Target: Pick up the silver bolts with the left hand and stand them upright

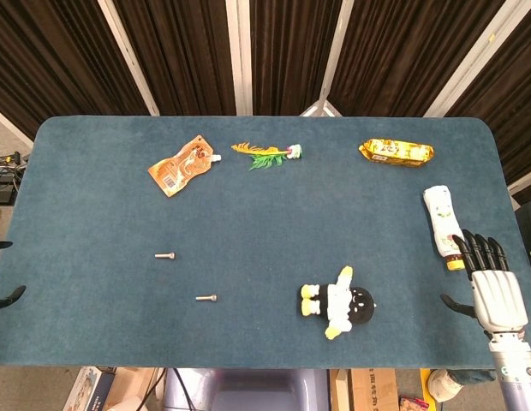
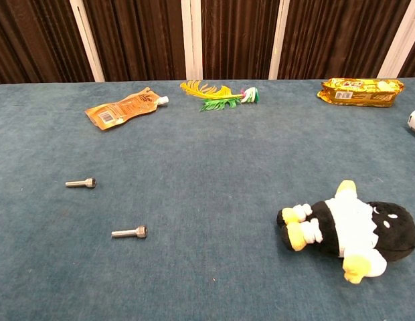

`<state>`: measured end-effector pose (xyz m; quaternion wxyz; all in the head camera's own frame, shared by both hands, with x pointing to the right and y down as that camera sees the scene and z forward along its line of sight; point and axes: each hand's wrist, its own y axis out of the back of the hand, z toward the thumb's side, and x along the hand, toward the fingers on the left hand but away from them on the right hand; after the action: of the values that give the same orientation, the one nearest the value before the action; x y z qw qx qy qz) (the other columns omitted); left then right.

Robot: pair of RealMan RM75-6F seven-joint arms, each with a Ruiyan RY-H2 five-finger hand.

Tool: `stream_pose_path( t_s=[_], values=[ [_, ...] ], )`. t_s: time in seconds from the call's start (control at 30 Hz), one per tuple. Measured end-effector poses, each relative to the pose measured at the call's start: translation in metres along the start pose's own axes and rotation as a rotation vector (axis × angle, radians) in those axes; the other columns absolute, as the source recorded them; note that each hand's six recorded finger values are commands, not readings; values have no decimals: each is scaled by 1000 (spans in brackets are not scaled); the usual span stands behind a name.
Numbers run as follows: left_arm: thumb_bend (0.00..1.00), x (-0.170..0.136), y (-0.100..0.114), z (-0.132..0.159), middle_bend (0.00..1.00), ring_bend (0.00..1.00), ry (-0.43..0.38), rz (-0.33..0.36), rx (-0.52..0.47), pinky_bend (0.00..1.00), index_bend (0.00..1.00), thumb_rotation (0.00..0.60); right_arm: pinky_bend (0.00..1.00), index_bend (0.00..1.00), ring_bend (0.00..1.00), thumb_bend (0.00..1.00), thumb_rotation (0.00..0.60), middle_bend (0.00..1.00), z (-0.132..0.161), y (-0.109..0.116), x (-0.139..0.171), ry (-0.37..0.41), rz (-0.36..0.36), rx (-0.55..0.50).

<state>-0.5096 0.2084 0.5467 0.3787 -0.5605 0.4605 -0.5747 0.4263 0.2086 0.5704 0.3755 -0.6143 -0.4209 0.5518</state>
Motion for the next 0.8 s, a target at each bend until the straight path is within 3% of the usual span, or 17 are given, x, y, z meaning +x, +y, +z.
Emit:
stream_pose_path(
  t_s=[0.2, 0.3, 0.57, 0.8],
  values=[
    [219, -2, 1, 1, 0, 0, 0, 11, 6, 0, 262, 600, 0, 83, 14, 47, 600, 68, 0, -2, -1, 1, 5, -2],
    [176, -2, 1, -1, 0, 0, 10, 11, 3, 0, 204, 600, 0, 84, 14, 47, 600, 68, 1, -3, -1, 2, 8, -6],
    [123, -1, -5, -4, 0, 0, 41, -26, 23, 0, 136, 600, 0, 84, 14, 48, 600, 68, 1, -2, -1, 0, 3, -14],
    [123, 14, -18, 16, 0, 0, -34, -75, 77, 0, 152, 600, 0, 84, 14, 47, 600, 68, 2, -7, -1, 2, 24, -10]
  ],
)
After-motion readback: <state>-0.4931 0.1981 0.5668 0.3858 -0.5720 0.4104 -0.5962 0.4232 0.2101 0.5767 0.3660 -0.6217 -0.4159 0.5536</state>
